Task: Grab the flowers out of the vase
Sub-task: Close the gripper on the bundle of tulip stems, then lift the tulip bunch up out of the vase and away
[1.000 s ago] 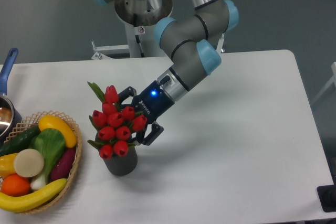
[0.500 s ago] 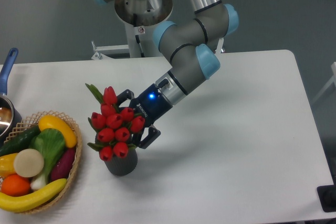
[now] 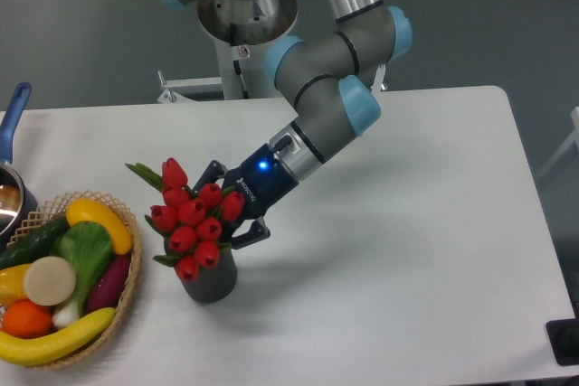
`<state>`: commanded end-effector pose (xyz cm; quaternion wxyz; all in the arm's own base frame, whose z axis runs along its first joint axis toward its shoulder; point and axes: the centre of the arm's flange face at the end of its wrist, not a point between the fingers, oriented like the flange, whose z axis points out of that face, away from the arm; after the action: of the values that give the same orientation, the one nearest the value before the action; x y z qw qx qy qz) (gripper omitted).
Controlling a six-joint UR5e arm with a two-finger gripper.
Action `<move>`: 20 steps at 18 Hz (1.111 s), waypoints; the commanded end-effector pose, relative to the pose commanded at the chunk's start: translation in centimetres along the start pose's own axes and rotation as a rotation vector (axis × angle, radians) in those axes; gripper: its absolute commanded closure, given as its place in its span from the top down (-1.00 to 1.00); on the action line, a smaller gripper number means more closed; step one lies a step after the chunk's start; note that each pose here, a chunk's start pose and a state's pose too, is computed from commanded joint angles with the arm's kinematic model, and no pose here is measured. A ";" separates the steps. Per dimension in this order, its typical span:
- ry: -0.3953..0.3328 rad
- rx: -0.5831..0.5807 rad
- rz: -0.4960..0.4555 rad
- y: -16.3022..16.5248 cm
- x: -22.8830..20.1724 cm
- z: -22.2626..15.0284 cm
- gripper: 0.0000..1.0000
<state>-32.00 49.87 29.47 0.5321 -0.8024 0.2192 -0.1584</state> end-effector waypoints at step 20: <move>-0.077 0.063 -0.081 -8.1 0.2 -4.9 -0.20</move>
<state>-32.70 48.63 38.89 0.5584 -0.7988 0.1608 -0.1558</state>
